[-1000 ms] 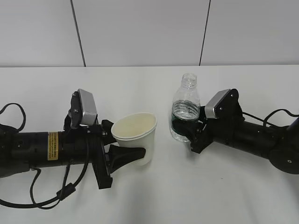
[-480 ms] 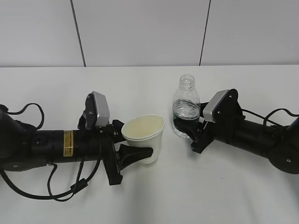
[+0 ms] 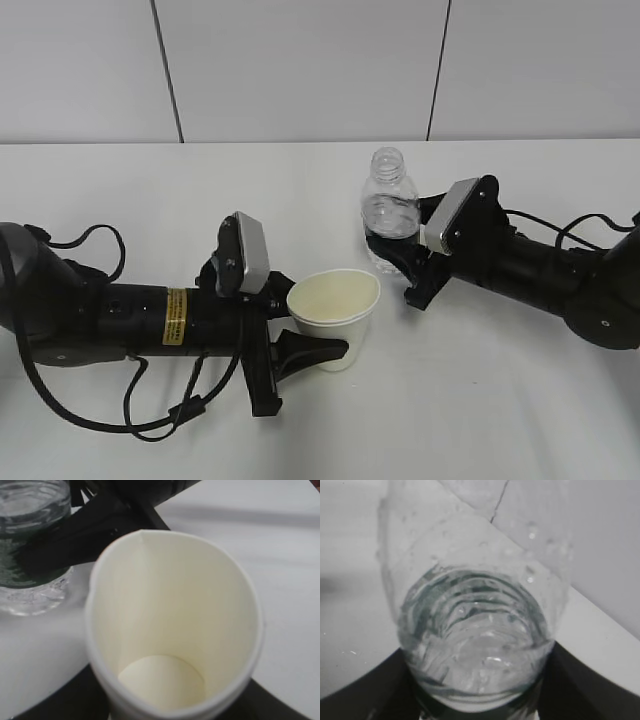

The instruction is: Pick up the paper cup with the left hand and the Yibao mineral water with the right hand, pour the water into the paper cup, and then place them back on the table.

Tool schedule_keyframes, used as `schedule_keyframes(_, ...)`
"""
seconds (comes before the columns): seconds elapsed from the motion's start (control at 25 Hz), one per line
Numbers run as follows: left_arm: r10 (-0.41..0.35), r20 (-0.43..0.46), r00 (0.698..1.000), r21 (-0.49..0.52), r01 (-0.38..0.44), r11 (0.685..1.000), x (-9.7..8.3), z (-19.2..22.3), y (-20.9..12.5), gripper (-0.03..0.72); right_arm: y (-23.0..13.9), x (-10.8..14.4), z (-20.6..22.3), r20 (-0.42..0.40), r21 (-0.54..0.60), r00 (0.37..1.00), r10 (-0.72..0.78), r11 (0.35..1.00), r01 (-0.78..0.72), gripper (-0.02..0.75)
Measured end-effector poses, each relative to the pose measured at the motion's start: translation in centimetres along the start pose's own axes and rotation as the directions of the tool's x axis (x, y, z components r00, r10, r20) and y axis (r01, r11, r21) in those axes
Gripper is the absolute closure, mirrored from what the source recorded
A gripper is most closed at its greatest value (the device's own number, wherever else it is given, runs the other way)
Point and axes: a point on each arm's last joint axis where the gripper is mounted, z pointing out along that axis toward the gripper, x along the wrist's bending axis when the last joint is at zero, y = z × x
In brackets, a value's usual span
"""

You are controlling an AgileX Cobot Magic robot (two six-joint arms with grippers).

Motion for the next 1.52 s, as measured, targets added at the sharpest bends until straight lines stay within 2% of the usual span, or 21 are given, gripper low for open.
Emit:
schedule_keyframes(0.4, -0.042, -0.079, 0.996, 0.012, 0.044, 0.999, 0.7, 0.0, -0.1, 0.307, 0.2, -0.1, 0.0, 0.003, -0.001, 0.982, -0.19, 0.982, 0.19, 0.309)
schedule_keyframes(0.88, -0.031, -0.059, 0.998, 0.0, 0.031, 1.0, 0.6, 0.0, 0.0, 0.307, 2.2, -1.3, -0.1, 0.045, -0.031, 0.914, -0.404, 0.914, 0.405, 0.309)
schedule_keyframes(1.28, -0.002, -0.01, 1.0, -0.013, 0.002, 1.0, 0.2, 0.0, 0.2, 0.307, 2.2, -1.3, -0.1, 0.05, -0.021, 0.798, -0.601, 0.798, 0.602, 0.311)
schedule_keyframes(1.52, -0.001, -0.008, 1.0, -0.013, 0.001, 1.0, 0.2, 0.0, 0.2, 0.307, 2.2, -1.3, -0.1, 0.052, -0.017, 0.743, -0.667, 0.743, 0.669, 0.311)
